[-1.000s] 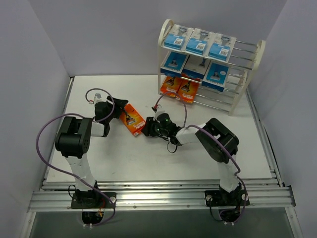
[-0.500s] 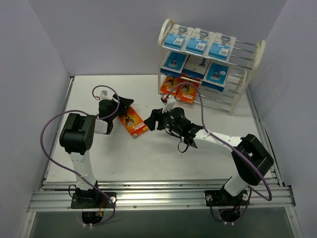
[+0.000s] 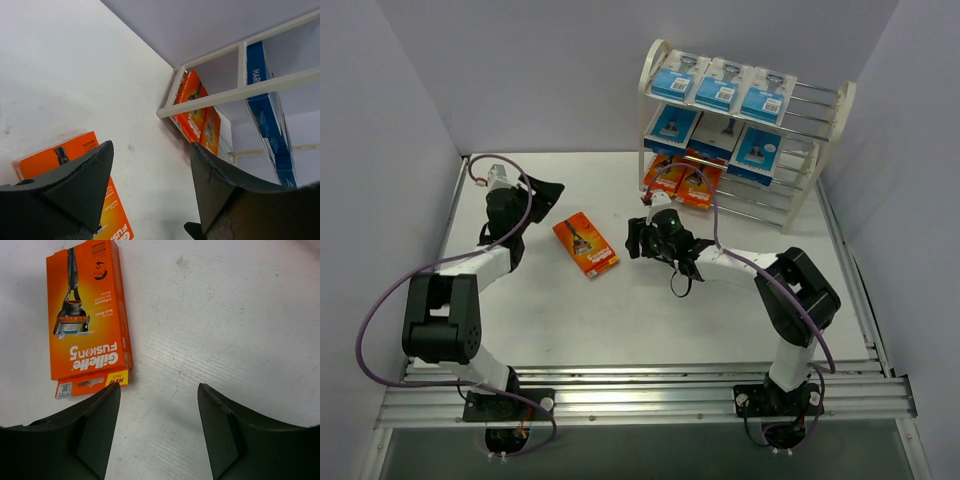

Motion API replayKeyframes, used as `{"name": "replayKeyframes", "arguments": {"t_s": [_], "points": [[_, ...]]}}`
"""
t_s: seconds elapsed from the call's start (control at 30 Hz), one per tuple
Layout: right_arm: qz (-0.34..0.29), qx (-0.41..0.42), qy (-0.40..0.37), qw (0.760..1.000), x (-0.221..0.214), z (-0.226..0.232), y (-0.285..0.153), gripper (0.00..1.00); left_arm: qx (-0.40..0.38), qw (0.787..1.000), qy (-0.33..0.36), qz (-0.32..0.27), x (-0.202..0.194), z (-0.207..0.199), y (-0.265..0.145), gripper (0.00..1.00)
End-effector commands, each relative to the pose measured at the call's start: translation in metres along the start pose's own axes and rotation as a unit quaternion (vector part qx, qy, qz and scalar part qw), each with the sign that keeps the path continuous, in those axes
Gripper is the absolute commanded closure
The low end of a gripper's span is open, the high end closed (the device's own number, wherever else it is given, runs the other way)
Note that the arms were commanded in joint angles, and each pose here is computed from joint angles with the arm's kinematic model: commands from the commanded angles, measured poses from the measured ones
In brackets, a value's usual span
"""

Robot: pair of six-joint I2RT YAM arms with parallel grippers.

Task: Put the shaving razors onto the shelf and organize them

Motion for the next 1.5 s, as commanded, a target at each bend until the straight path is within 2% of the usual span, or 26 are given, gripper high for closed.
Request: {"name": "replayKeyframes", "arguments": {"t_s": [0.0,0.2,0.27,0.57,1.03,1.47], "points": [[-0.019,-0.033,-0.022,0.999,0.016,-0.007,0.011,0.41,0.093,0.995,0.032,0.022,-0.006,0.033,-0.02,0.29],[-0.013,-0.043,-0.027,0.999,0.011,-0.011,0.029,0.41,0.159,0.985,0.051,0.033,-0.019,0.068,-0.033,0.28],[-0.01,-0.047,-0.029,0.998,0.01,-0.012,0.036,0.41,0.174,0.982,0.049,0.053,-0.029,0.081,-0.03,0.28],[0.001,-0.054,-0.039,0.998,0.001,-0.014,0.055,0.41,0.168,0.983,0.043,0.065,-0.044,0.098,-0.003,0.28],[0.018,-0.045,-0.057,0.997,-0.018,-0.005,0.073,0.41,0.091,0.994,0.049,0.044,-0.041,0.074,0.042,0.29],[0.03,0.011,-0.078,0.996,-0.048,0.044,0.056,0.41,0.007,0.994,0.072,0.087,-0.09,0.026,0.069,0.29]]}}
Point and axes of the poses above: each gripper's point midway between its finger pads, its own y axis out along the fingers, its own z axis along the line the jaws close on, x = y × z, the point moved 1 cm from there along -y, back along the fingers, and after that the axes turned 8 degrees about y, right-handed, at the moved point
